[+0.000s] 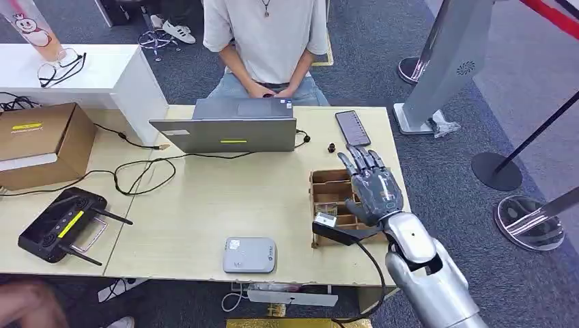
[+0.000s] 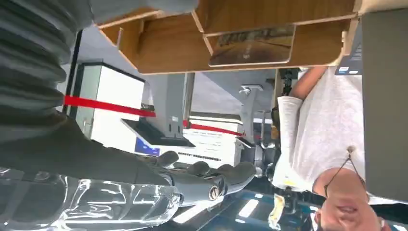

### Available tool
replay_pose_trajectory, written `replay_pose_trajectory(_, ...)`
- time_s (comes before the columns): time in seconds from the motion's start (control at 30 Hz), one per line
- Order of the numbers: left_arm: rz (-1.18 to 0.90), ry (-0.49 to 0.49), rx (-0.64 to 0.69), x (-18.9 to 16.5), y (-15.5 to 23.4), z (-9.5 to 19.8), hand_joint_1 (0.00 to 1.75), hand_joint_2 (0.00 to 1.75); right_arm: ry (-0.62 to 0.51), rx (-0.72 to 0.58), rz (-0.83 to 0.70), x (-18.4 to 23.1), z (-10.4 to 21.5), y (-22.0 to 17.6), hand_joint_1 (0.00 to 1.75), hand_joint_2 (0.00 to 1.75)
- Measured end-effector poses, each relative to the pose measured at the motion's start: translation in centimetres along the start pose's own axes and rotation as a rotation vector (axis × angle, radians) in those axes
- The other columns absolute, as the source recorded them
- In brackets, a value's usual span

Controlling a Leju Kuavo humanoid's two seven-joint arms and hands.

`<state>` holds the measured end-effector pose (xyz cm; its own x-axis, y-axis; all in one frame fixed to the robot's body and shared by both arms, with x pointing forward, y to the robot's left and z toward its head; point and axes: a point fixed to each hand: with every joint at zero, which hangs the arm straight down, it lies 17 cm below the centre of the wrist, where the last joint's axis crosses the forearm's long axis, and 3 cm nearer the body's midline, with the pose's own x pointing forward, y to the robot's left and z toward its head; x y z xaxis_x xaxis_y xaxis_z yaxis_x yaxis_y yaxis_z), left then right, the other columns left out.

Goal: Pass the card to the sensor for recognition and then transmit it.

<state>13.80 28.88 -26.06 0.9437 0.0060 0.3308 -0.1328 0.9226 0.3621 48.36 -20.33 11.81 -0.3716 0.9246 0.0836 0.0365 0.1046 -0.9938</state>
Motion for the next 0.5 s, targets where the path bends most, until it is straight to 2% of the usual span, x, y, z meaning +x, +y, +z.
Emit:
replay_pose_trajectory(0.1, 0.002, 0.001, 0.001, 0.0, 0.0, 0.0, 0.0, 0.0, -0.006, 0.004, 0.006, -0.1, -0.6, -0.1, 0.51, 1.75)
replay_pose_trajectory(0.17, 0.002, 0.001, 0.001, 0.0, 0.0, 0.0, 0.0, 0.0, -0.008, 0.009, 0.005, -0.1, -0.9, 0.0, 0.49, 1.75)
replay_pose_trajectory(0.3, 0.004, 0.002, 0.001, 0.0, -0.1, 0.0, 0.0, 0.0, -0.016, 0.019, 0.012, -0.1, -1.4, 0.1, 0.63, 1.75)
replay_pose_trajectory(0.5, 0.004, 0.002, 0.001, 0.0, -0.1, 0.1, 0.0, 0.0, -0.016, 0.029, 0.021, -0.3, -1.8, 0.3, 0.65, 1.75)
